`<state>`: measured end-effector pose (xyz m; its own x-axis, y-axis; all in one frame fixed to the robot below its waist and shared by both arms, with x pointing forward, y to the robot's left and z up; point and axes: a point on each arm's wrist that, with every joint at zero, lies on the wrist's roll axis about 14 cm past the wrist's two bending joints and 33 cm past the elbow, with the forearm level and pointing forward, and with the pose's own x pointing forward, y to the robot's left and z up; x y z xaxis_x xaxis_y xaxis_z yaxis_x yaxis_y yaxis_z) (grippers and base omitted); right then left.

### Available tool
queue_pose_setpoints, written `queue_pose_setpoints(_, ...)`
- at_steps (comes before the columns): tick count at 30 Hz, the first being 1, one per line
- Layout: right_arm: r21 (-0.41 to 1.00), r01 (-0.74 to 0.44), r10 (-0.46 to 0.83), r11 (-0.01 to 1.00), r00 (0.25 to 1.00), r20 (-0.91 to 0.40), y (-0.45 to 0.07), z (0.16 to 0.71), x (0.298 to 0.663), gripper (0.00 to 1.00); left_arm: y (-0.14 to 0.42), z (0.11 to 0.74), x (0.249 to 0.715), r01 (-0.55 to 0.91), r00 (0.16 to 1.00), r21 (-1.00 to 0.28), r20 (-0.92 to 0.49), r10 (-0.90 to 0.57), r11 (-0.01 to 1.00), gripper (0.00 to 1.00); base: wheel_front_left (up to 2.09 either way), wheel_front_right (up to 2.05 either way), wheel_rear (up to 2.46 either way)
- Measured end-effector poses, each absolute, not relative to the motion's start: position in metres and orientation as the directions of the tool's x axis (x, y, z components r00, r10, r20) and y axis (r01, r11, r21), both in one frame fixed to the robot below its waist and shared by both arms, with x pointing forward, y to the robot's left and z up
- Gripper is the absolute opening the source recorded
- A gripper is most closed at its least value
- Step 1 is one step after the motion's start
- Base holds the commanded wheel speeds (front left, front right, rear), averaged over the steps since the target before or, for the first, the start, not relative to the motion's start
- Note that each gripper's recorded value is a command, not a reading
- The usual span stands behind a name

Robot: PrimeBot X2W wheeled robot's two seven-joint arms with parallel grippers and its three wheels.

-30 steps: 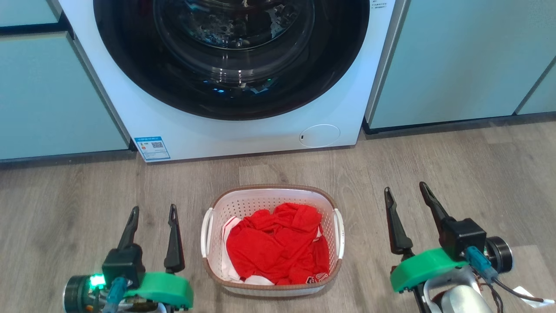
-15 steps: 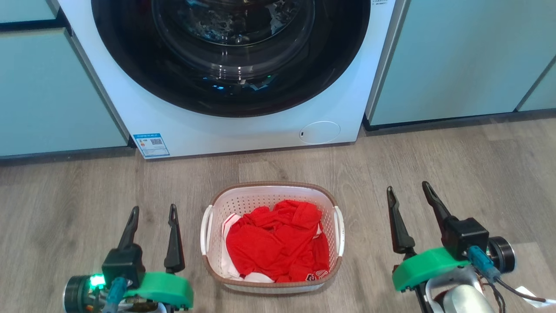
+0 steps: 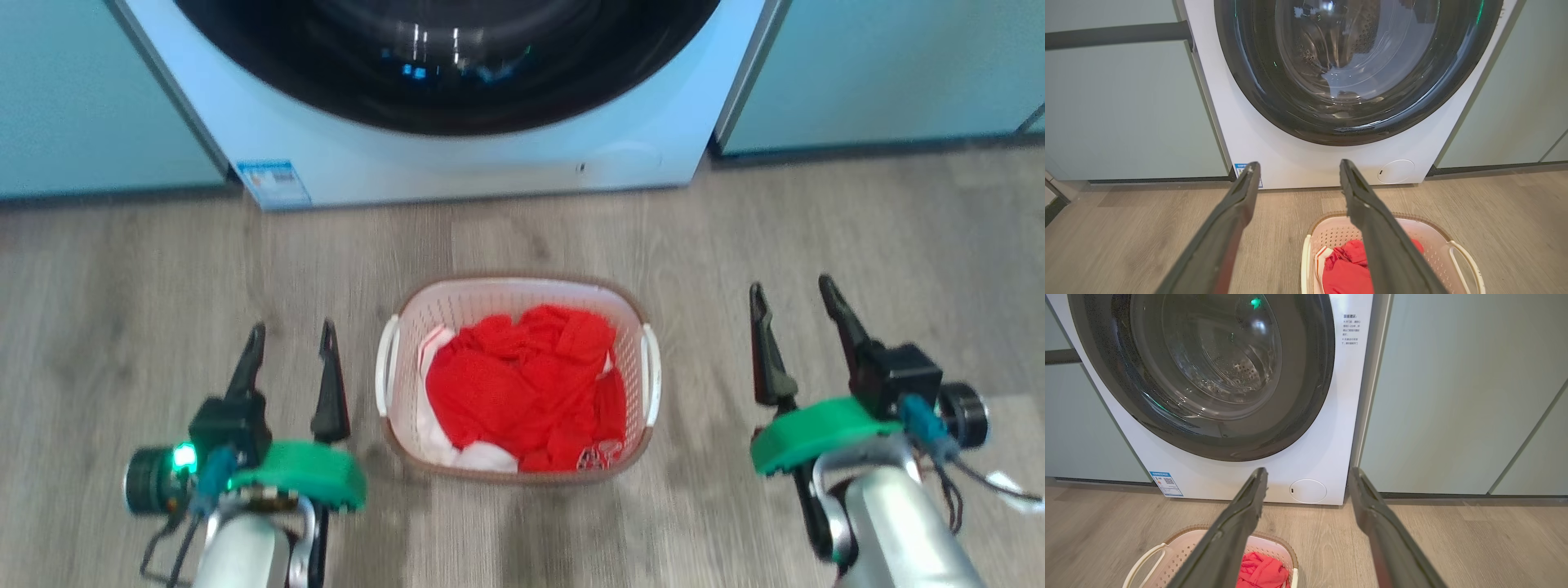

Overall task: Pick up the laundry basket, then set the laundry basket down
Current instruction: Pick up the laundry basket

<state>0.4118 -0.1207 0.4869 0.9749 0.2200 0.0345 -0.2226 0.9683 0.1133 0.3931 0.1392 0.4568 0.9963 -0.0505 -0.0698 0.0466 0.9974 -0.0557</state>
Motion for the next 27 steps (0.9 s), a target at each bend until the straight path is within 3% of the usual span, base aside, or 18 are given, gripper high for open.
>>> queue_pose_setpoints(17, 0.134, -0.206, 0.228, 0.969, 0.957, -0.178, -0.117, 0.374, 0.498, 1.0, 0.116, 0.351, 0.48, 0.108, 0.951, -0.102, -0.281, -0.132, 0.989, 1.0, 0.0, 0.0, 0.0)
queue_pose_setpoints(27, 0.182, -0.177, 0.234, 0.967, 0.901, -0.366, -0.113, 0.281, 0.5, 1.0, 0.104, 0.263, 0.478, 0.149, 0.861, -0.115, -0.473, -0.186, 0.982, 1.0, 0.0, 0.0, 0.0)
